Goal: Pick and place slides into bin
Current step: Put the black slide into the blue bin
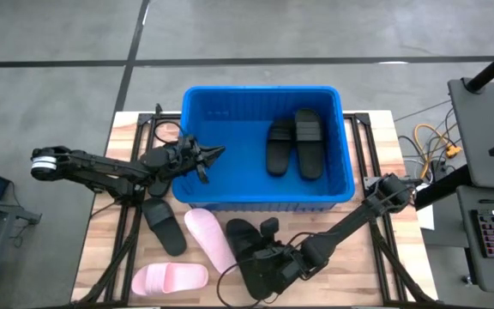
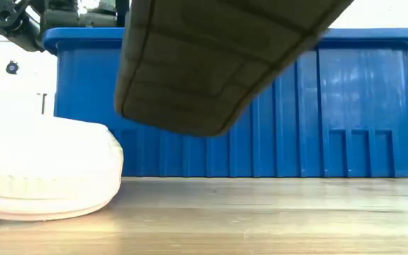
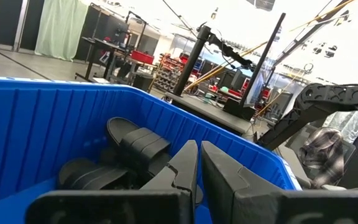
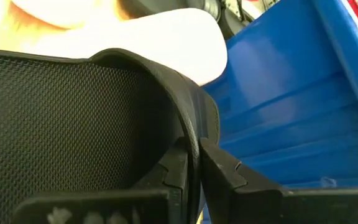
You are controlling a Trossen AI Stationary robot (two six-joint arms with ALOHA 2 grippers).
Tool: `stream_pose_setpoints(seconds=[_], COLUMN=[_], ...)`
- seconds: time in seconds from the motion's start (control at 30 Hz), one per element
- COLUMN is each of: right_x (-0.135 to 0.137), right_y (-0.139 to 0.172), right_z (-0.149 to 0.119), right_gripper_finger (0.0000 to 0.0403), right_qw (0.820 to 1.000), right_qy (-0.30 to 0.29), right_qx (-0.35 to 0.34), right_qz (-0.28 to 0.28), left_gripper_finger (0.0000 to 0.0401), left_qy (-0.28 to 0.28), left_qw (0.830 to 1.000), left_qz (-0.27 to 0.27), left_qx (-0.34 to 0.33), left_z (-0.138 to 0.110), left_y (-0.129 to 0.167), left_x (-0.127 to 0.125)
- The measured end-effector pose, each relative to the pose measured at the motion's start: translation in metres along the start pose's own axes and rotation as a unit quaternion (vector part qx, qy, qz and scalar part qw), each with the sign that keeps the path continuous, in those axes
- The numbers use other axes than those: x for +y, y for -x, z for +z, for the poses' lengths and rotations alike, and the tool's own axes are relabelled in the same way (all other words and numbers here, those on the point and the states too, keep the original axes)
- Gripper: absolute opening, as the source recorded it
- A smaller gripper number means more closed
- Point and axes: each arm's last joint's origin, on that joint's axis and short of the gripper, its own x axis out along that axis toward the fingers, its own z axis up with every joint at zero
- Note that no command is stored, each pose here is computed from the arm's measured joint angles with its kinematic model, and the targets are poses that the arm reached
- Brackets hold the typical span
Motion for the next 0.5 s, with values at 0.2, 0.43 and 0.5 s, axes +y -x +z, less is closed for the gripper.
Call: stream_pose_setpoints(seconds=[0.2, 0.43, 0.5], right_x=[-0.014, -0.035, -0.041], right_y=[0.017, 0.041, 0.047], right_z=[0.009, 0.02, 0.022], right_gripper_finger=[0.0027, 0.0027, 0.0027], right_qw=[1.0, 0.997, 0.997], right_qy=[-0.02, -0.05, -0.057], right_qx=[-0.022, -0.054, -0.061], right_qz=[0.002, 0.004, 0.005], left_gripper_finger=[0.0006, 0.0006, 0.0006], left_qy=[0.0, 0.0, 0.0], left_qw=[1.0, 1.0, 1.0], left_qz=[0.0, 0.0, 0.0], left_qx=[0.0, 0.0, 0.0], left_z=[0.0, 0.0, 0.0], left_y=[0.0, 0.0, 0.0], left_x=[0.0, 0.0, 0.0])
